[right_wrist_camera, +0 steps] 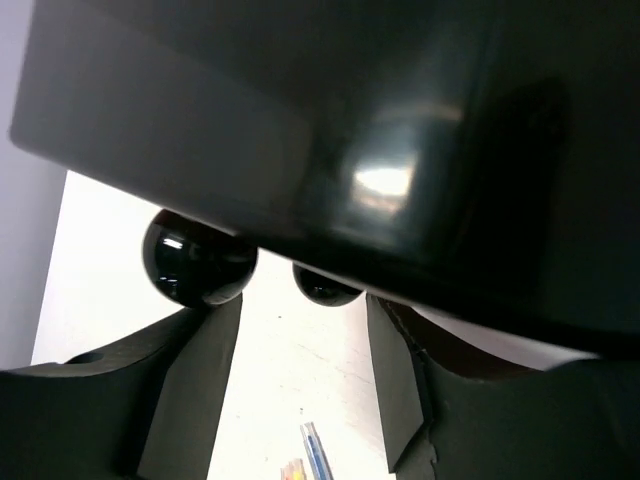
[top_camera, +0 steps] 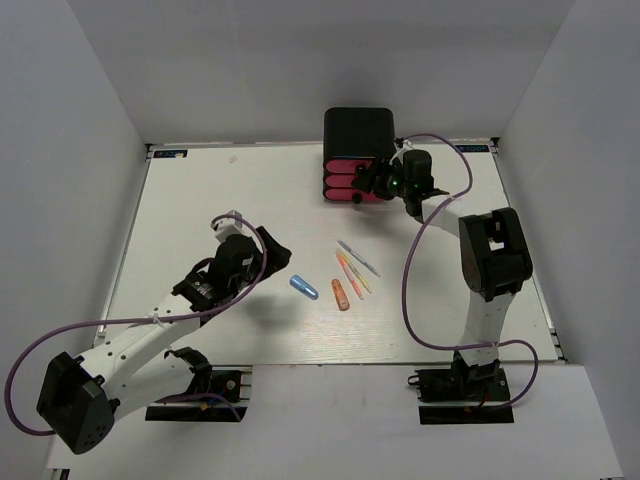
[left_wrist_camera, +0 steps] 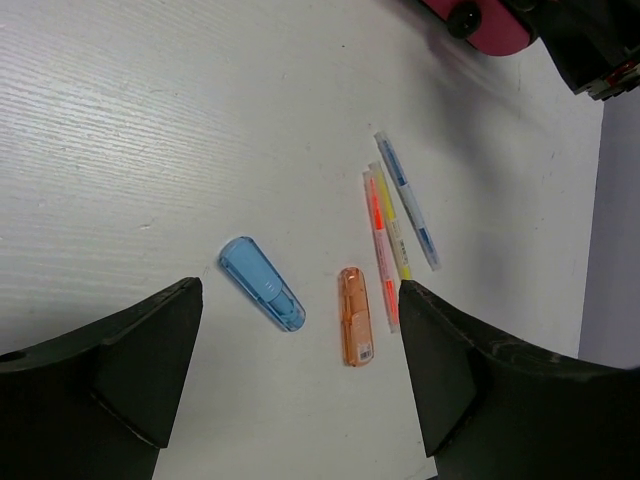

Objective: Sort the stationery into containers
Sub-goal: Open the drawer in the storage box.

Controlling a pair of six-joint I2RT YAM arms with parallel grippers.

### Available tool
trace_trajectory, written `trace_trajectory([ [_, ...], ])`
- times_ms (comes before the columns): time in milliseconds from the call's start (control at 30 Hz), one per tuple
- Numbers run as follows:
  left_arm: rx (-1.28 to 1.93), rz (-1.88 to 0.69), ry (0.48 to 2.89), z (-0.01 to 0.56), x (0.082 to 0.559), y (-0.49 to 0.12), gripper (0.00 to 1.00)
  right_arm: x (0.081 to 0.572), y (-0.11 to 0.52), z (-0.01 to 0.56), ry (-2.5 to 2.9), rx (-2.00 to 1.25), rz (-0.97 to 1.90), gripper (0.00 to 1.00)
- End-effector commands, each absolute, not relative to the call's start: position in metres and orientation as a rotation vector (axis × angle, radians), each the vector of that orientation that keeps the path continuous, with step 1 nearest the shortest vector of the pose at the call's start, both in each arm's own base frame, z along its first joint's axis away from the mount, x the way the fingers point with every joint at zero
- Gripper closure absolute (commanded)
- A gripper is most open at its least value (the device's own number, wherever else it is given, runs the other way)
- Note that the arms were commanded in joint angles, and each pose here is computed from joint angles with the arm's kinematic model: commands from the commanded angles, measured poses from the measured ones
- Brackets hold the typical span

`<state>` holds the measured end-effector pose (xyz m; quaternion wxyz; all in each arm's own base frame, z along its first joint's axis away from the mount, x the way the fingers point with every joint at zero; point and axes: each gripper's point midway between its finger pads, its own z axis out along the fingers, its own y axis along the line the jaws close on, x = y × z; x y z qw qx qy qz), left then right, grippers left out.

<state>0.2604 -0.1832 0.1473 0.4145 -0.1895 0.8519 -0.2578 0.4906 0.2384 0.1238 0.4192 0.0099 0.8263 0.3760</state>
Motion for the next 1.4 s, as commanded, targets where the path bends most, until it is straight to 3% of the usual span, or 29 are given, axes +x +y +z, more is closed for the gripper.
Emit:
trace_trajectory([
  [0, -0.490, -0.646, 2.135, 0.149, 0.257, -0.180, 0.11, 0.507, 0.239, 0.135, 2.030, 0.088, 0.911, 0.42],
  [433, -0.501, -0.657, 2.160, 0.144, 0.251, -0.180, 0.11, 0.513, 0.244, 0.119, 2.028, 0.123, 0.855, 0.48],
  [667, -0.523, -0.682, 2.175, 0.140, 0.248, -0.183, 0.11, 0.517, 0.245, 0.119, 1.993, 0.146, 0.846, 0.70],
  [967, -0.544, -0.691, 2.173, 0.141, 0.248, -0.183, 0.11, 0.514, 0.237, 0.135, 1.934, 0.178, 0.847, 0.51],
  [1267, -0.540, -0.692, 2.186, 0.138, 0.248, -0.185, 0.11, 0.525, 0.236, 0.142, 1.909, 0.221, 0.835, 0.51],
  [1367, -0.540, -0.692, 2.186, 0.138, 0.248, -0.185, 0.11, 0.529, 0.235, 0.141, 1.909, 0.238, 0.831, 0.57],
])
